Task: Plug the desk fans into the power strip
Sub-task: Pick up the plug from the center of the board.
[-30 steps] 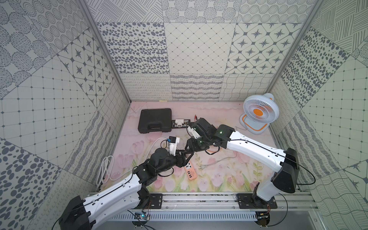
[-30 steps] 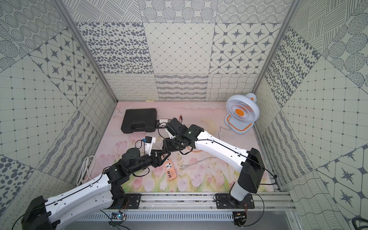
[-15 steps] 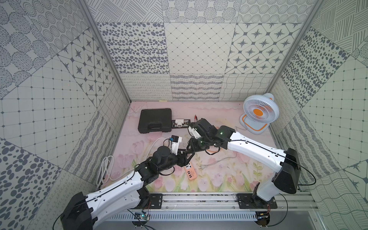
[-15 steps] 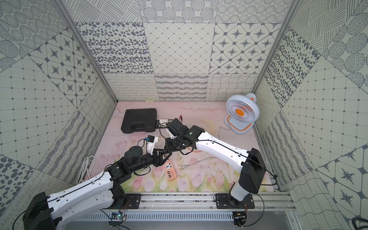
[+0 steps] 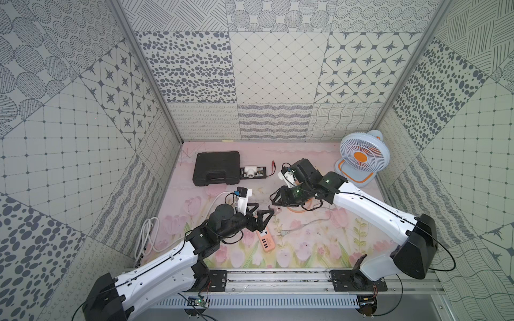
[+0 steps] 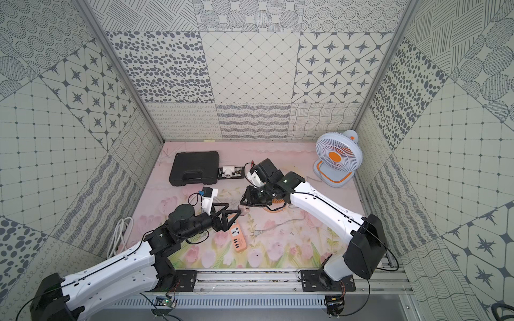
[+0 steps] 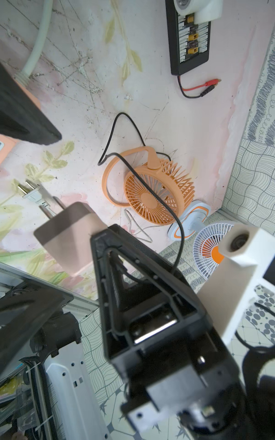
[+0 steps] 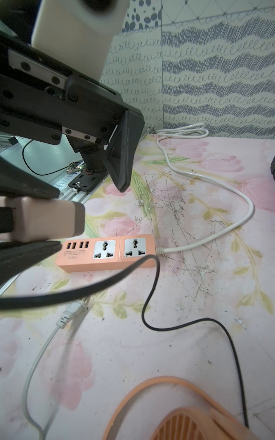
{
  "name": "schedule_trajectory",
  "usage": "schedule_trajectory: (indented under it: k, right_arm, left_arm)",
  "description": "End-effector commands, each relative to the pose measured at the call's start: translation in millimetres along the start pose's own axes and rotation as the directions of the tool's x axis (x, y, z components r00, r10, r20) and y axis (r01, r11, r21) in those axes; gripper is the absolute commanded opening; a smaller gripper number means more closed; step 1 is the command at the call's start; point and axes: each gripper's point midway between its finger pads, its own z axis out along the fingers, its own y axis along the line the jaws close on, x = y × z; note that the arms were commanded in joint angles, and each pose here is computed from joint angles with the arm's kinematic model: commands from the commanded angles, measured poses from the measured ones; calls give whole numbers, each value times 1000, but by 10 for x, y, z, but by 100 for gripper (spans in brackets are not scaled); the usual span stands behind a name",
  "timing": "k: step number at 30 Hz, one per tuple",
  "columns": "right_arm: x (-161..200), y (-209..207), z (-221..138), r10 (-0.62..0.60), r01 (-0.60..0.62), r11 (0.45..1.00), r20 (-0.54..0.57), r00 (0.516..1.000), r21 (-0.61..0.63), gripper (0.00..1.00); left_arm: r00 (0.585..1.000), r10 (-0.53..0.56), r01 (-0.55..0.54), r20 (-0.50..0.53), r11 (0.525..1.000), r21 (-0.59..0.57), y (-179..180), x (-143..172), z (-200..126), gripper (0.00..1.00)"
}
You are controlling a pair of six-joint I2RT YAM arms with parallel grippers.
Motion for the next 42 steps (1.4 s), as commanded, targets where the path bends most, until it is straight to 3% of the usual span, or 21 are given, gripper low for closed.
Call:
schedule_trajectory:
  k: [1,9,14,19,23,29,34,37,38,39,41,42]
  right_arm:
    - [90,243,-174,-33,29,988,-20,999,-153,0]
    - [190,360,-281,-41,23,965,-65,997,-259,0]
    - [221,317,-278,-25,4,965,-78,997,-264,0]
    - [232,264,-242,-3,-19,964,-84,996,-267,0]
    - [225,238,-244,7,-29,964,-83,996,-265,0]
    - [211,240,-243,6,-28,963,-82,997,-267,0]
    - [211,238,-214,9,-31,960,-83,997,-277,0]
    - [196,232,-218,10,-28,961,-69,998,-276,0]
    - [182,224,-229,6,-20,964,-51,999,-265,4]
    - [165,212,-246,7,-14,968,-29,1000,-249,19]
    - [113,145,-274,-7,16,985,53,999,-171,61]
    - [99,120,-298,-29,41,993,109,994,-110,75]
  left_arm:
    - [993,115,-113,-1,982,154,-354,-60,-1,99]
    - [959,282,-272,16,908,318,-773,50,141,99]
    - [947,318,-314,40,895,316,-777,81,189,97]
    - [941,338,-328,18,898,292,-725,116,193,83]
    - [938,345,-339,30,897,285,-713,125,179,80]
    - [941,339,-324,-8,905,277,-692,190,215,50]
    - [947,320,-306,-16,918,252,-633,219,208,35]
    - [954,298,-288,-20,935,207,-564,193,228,12]
    - [956,293,-284,-18,940,190,-532,182,236,3]
    - [958,287,-281,-12,945,170,-495,174,242,0]
    - [963,271,-271,16,954,127,-416,139,248,0]
    - [966,258,-260,34,960,107,-373,125,247,0]
